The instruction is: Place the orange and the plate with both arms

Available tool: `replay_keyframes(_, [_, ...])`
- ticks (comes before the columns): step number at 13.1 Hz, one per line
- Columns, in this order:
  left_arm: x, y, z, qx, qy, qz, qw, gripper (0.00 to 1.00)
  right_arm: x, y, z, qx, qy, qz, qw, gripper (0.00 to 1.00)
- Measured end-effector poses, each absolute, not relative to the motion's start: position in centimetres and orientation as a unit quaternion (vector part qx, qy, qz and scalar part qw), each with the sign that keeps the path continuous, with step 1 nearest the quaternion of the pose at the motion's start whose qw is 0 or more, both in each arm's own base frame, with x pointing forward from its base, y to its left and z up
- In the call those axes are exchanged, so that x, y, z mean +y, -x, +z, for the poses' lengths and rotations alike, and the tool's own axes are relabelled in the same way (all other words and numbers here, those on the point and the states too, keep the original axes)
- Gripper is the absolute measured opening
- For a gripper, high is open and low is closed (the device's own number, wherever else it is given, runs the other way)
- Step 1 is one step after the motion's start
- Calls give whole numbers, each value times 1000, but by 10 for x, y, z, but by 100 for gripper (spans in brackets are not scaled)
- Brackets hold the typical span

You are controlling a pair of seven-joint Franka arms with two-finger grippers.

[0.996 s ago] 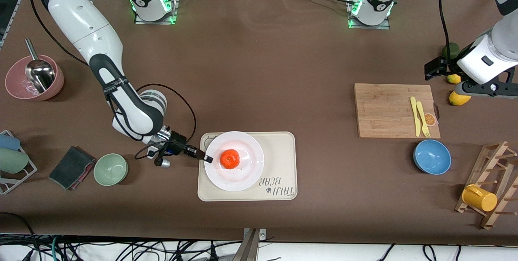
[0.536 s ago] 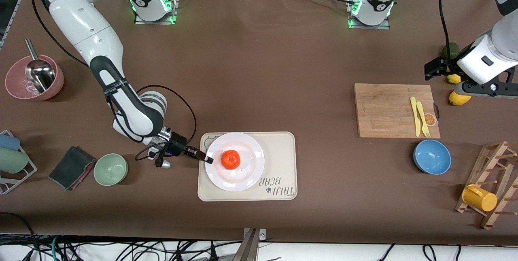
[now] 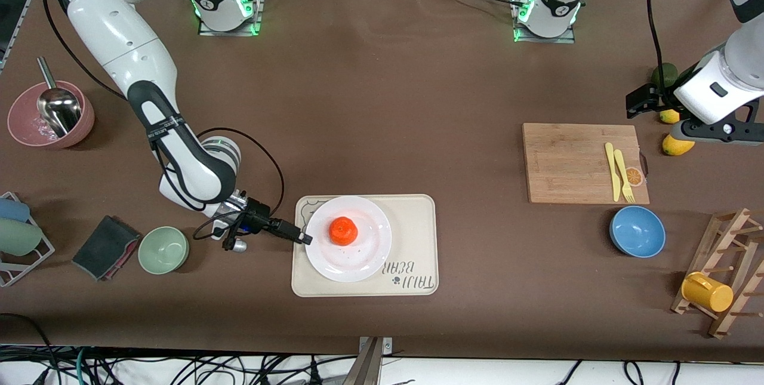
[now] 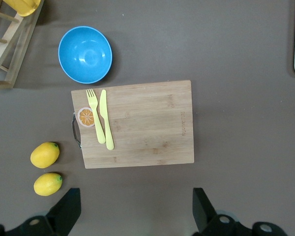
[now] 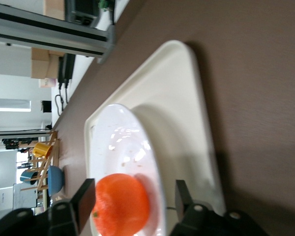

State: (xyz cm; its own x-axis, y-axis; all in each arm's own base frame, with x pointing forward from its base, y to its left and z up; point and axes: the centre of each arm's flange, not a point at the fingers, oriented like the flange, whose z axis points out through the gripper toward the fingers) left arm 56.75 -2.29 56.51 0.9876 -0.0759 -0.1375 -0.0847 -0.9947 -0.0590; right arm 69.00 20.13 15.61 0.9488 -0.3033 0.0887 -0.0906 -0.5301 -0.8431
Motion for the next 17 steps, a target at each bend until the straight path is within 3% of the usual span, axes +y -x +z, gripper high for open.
replay_keyframes(2, [-23, -568, 565, 40, 996, 68, 32, 100, 195, -697, 187, 58, 874, -110, 469, 99])
replay_keyframes(6, [-23, -568, 566, 40, 996, 67, 32, 100, 113, -699, 269, -91, 907, -33, 411, 100])
replay_keyframes(10, [-23, -568, 566, 41, 996, 67, 32, 100, 28, -660, 379, -182, 937, 49, 294, 100])
replay_keyframes(14, [-23, -568, 566, 41, 996, 68, 32, 100, 5, -615, 473, -138, 974, 97, 151, 100])
replay_keyframes(17, [-23, -568, 566, 41, 996, 68, 32, 100, 12, -591, 522, -87, 989, 102, 69, 100])
